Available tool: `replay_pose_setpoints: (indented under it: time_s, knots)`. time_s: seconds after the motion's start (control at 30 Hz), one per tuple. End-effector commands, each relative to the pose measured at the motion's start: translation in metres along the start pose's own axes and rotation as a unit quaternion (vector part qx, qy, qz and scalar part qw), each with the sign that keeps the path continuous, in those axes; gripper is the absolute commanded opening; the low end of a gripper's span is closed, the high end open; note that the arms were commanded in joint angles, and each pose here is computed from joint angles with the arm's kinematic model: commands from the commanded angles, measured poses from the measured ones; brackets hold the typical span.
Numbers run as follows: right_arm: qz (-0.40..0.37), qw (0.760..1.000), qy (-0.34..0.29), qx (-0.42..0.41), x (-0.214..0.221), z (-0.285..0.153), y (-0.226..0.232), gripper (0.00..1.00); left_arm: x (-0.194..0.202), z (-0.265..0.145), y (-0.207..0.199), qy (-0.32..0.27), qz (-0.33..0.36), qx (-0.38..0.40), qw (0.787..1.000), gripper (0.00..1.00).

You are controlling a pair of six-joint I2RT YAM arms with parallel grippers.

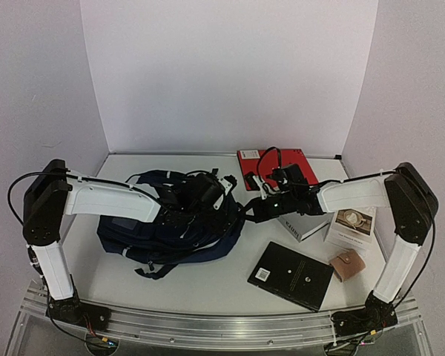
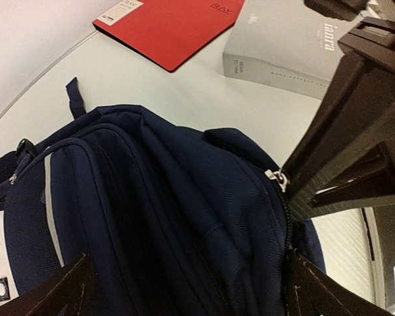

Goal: Pack the student bag
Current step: Unzip the student bag at the center of the board.

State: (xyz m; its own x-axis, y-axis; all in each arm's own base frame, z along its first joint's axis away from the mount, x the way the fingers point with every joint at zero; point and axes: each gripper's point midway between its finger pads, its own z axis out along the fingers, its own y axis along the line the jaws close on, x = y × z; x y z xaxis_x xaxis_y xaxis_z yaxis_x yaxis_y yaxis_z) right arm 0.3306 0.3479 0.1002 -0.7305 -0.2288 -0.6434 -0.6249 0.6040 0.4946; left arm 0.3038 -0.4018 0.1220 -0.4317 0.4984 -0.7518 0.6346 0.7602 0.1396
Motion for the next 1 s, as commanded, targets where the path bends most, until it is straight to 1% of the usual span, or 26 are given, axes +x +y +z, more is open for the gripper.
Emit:
replay_pose_setpoints:
  time_s: [0.0, 0.07, 0.17, 0.27, 0.37, 0.5, 0.6, 0.73, 0.77, 0.8, 0.87, 0.97]
  knots:
    - [-0.032, 0.997, -0.066, -0.033, -0.039, -0.027, 0.029, 0.0, -0.026, -0.006, 0.027, -0.038, -0.014, -0.078, 0.996, 1.0]
    - [-0.031, 0.997, -0.066, -0.034, -0.039, -0.028, 0.029, 0.0, -0.025, -0.005, 0.025, -0.04, -0.011, -0.074, 0.996, 0.99]
    - [-0.031, 0.997, -0.069, -0.036, -0.04, -0.03, 0.031, 0.0, -0.018, 0.003, 0.026, -0.025, -0.003, -0.085, 0.996, 0.96]
    - [-0.03, 0.996, -0.07, -0.036, -0.04, -0.031, 0.031, 0.0, -0.012, 0.008, 0.03, -0.015, 0.001, -0.101, 0.995, 0.87]
    - [-0.029, 0.997, -0.069, -0.035, -0.039, -0.031, 0.031, 0.0, -0.01, 0.01, 0.027, -0.015, 0.005, -0.094, 0.995, 0.76]
    - [-0.027, 0.997, -0.071, -0.029, -0.039, -0.03, 0.03, 0.0, -0.012, 0.013, 0.02, -0.02, 0.019, -0.075, 0.997, 0.54]
    - [-0.025, 0.997, -0.075, -0.016, -0.041, -0.031, 0.027, 0.0, -0.013, 0.014, 0.017, -0.021, 0.03, -0.068, 0.997, 0.33]
    - [-0.014, 0.996, -0.086, 0.022, -0.046, -0.033, 0.016, 0.0, -0.011, 0.01, 0.014, -0.023, 0.043, -0.057, 0.997, 0.07]
    - [-0.008, 0.995, -0.088, 0.035, -0.048, -0.034, 0.011, 0.0, -0.01, 0.008, 0.013, -0.025, 0.049, -0.052, 0.997, 0.03]
    - [-0.002, 0.995, -0.089, 0.052, -0.048, -0.035, 0.006, 0.0, -0.01, 0.005, 0.011, -0.027, 0.057, -0.046, 0.997, 0.01]
    - [0.013, 0.991, -0.096, 0.091, -0.053, -0.039, -0.007, 0.0, -0.004, -0.001, 0.006, -0.028, 0.068, -0.026, 0.997, 0.0]
    - [0.024, 0.987, -0.099, 0.125, -0.06, -0.045, -0.017, 0.0, 0.0, -0.02, -0.006, -0.04, 0.09, 0.01, 0.995, 0.0]
